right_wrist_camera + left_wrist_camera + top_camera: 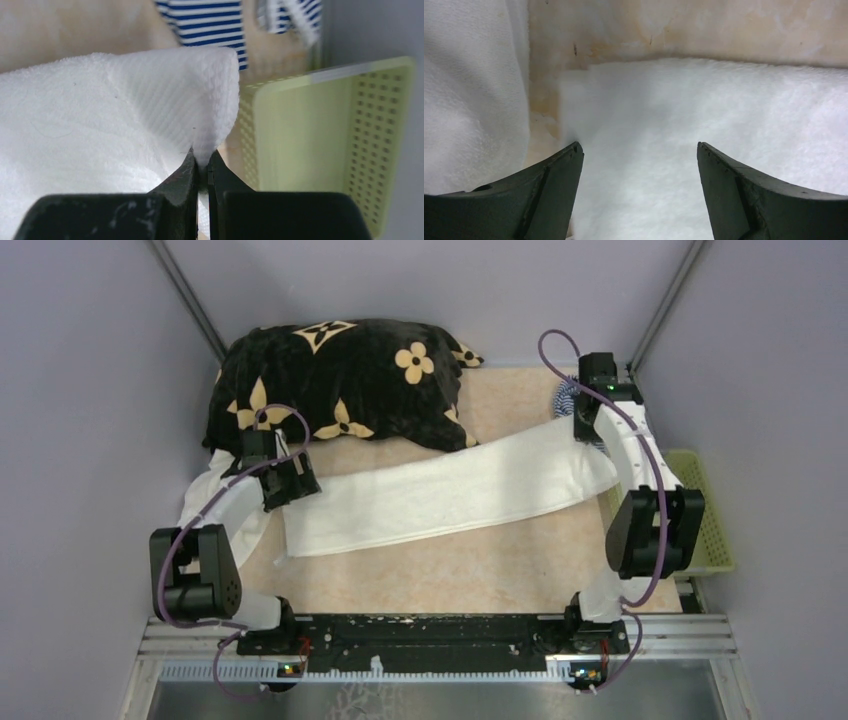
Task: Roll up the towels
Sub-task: Fold the towel at the center of the board.
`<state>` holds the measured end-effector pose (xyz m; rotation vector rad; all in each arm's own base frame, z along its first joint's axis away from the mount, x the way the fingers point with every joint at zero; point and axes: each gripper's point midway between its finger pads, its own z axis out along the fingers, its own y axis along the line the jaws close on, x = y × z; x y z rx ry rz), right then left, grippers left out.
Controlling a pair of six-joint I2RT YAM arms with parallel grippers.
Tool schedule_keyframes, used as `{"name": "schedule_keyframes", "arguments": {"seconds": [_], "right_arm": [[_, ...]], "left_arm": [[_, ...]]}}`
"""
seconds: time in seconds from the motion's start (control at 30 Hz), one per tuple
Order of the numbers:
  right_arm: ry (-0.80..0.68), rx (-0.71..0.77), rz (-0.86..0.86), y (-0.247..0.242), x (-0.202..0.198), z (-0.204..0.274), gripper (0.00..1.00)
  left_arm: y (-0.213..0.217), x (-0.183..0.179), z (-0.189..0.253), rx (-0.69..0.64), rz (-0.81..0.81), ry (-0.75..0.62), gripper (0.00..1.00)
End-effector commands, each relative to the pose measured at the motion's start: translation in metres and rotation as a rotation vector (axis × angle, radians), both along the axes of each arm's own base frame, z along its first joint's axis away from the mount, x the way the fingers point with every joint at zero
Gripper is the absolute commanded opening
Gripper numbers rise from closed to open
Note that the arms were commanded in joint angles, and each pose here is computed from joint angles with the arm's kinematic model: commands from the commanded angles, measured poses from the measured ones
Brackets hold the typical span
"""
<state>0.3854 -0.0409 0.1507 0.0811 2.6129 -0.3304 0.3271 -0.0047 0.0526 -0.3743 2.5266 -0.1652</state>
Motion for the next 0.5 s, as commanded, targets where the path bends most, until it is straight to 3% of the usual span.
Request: {"name": "schedule_keyframes", "arguments": {"seconds": [0.0, 0.23, 0.47], "right_arm": [[-0.117, -0.274, -0.197, -0.060, -0.011, 0.069, 0.00], [-0.182, -0.441, -0.347, -0.109, -0.009, 0.112, 0.00], [-0.228, -0.313, -0.090, -0.045, 0.022, 0.115, 0.00]], "left_arm": [[-0.002, 0.002, 0.027, -0.008, -0.010, -0.040, 0.89], [-0.021, -0.008, 0.030, -0.101, -0.053, -0.026, 0.89], [-0.062, -0.007, 0.027, -0.241, -0.120, -0.023, 0.87]]}}
